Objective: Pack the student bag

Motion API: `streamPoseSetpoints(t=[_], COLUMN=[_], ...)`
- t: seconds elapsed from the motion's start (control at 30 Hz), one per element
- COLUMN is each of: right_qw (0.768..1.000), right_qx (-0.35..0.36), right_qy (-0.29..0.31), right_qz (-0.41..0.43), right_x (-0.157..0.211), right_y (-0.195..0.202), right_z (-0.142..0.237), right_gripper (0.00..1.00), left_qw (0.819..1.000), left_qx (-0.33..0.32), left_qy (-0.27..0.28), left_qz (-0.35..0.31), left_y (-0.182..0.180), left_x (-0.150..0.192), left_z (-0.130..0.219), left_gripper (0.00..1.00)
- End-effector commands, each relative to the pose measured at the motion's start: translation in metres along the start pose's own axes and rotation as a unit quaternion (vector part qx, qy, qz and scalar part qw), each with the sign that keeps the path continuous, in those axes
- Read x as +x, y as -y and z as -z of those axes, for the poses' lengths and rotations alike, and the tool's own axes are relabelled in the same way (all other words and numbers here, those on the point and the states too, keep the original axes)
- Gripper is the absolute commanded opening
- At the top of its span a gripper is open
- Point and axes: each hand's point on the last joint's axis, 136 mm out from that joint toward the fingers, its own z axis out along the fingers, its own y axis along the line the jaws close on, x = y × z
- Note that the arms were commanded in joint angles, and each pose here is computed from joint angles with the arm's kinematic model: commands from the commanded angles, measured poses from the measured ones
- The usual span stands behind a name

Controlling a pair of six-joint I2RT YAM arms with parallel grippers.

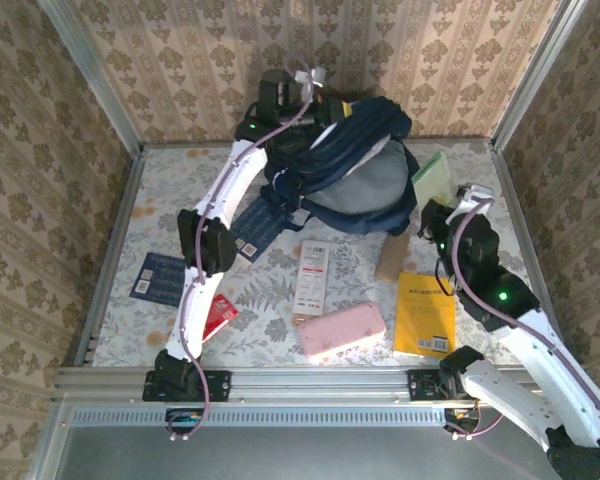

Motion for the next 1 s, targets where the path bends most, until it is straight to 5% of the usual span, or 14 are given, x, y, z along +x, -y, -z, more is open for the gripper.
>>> streamPoseSetpoints(t=[0.0,0.17,0.47,0.63,0.97], right_qw=[0.988,0.954,0.956,0.938,0.928], right_qx=[-0.109,-0.177,-0.165,-0.172,-0.046], right_qy=[-0.046,-0.130,-0.154,-0.192,-0.236], right_qz=[-0.104,-0.203,-0.189,-0.232,-0.284], right_x=[0.005,0.022,0.015,0.026,0.049], right_y=[-0.038,-0.057,-0.069,-0.083,-0.088], right_z=[-0.032,-0.087,-0.113,-0.147,-0.226], right_gripper=[0.00,0.00,0.00,0.00,0.00], left_qw=[0.994,0.994,0.992,0.991,0.987], left_qx=[0.069,0.076,0.086,0.088,0.126], left_qy=[0.078,0.078,0.091,0.089,0.084], left_qz=[-0.016,-0.020,-0.032,-0.044,-0.046], left_y=[0.036,0.039,0.052,0.057,0.067], left_x=[-0.055,-0.057,-0.062,-0.060,-0.056], left_z=[0.026,0.028,0.028,0.027,0.026], left_gripper=[0.00,0.00,0.00,0.00,0.00])
